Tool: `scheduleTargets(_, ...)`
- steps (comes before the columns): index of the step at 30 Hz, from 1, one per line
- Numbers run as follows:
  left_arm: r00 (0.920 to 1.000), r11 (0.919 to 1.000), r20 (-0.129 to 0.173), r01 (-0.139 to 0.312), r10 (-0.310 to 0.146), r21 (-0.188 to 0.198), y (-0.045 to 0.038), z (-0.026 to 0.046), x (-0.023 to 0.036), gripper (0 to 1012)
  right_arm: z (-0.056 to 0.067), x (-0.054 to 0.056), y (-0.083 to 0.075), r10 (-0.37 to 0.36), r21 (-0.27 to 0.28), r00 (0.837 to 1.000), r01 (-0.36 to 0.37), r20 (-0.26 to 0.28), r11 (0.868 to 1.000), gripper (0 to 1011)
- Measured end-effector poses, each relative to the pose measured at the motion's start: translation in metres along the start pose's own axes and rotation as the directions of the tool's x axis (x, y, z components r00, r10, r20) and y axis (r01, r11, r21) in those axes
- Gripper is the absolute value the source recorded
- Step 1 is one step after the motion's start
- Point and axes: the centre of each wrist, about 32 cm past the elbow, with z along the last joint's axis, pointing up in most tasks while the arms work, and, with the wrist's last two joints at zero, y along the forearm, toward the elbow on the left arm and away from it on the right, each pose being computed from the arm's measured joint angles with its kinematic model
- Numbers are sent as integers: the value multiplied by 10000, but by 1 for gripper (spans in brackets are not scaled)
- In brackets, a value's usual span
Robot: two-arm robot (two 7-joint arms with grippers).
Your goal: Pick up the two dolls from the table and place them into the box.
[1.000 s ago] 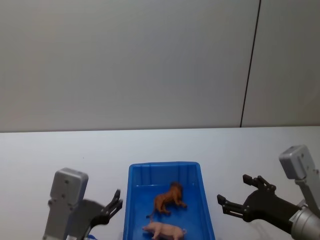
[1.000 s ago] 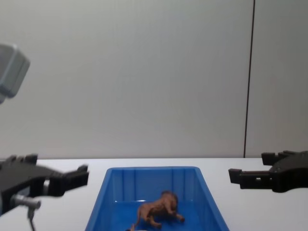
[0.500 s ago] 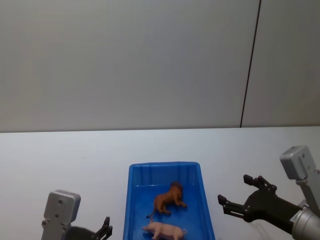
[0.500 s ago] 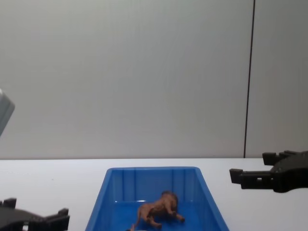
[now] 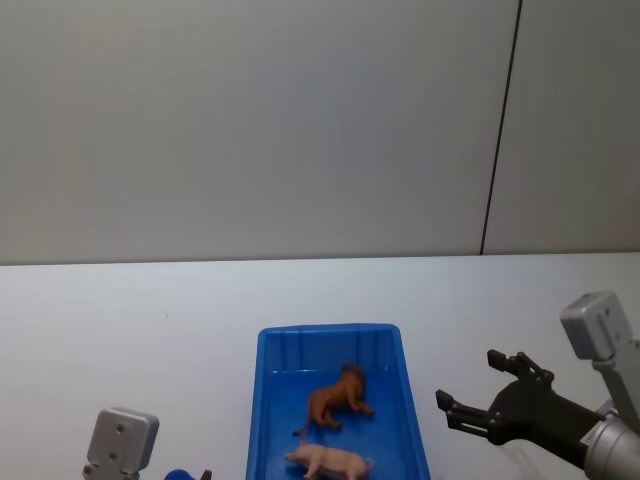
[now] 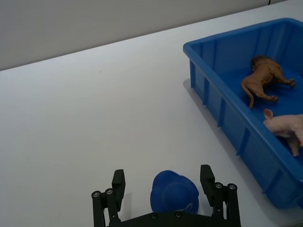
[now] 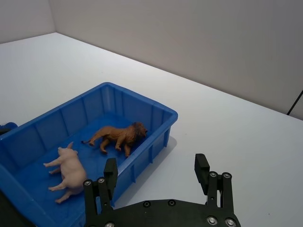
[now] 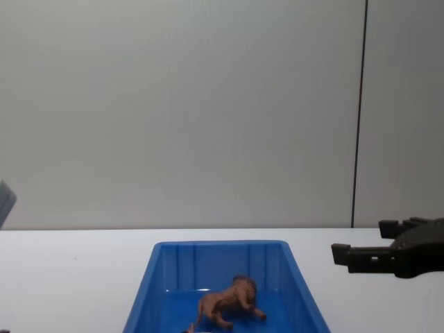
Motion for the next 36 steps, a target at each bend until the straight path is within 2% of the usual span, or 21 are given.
scheduleTargets(5,10000,9998,22,-16,16,202,6,-31,5,1001,0,0,0,1,0,10000,-1,0,10000,1001)
scheduleTargets(9,10000,9994,48,-11,10,343,10,-49,9,961,0,0,0,0,0,10000,0,0,10000,1001)
scheduleTargets(13,10000,9990,91,0,-4,440,11,-62,10,835,0,0,0,1,-1,10000,-1,0,10000,1001)
scheduleTargets(17,9999,9987,142,40,-48,514,9,-72,14,765,0,0,0,0,-2,10000,0,0,10000,1001)
scheduleTargets(20,9998,9986,179,91,-101,528,6,-74,16,630,-1,0,0,1,-3,10000,-1,-1,10000,1001)
scheduleTargets(23,9997,9986,212,127,-138,520,3,-70,18,566,-1,0,0,1,-3,10000,-1,-1,10000,1001)
scheduleTargets(28,9991,9990,351,226,-240,392,-15,-33,26,524,-1,0,0,0,-3,10000,0,0,10000,1001)
scheduleTargets(31,9982,9994,496,325,-332,151,-33,31,26,499,-1,0,0,1,-4,10000,-1,0,10000,1001)
scheduleTargets(32,9982,9994,496,325,-332,151,-33,31,26,487,-1,0,0,1,-3,10000,-1,-1,10000,1001)
scheduleTargets(36,9961,9981,714,536,-513,-312,-76,141,18,464,-1,0,0,1,-3,10000,-1,-1,10000,1001)
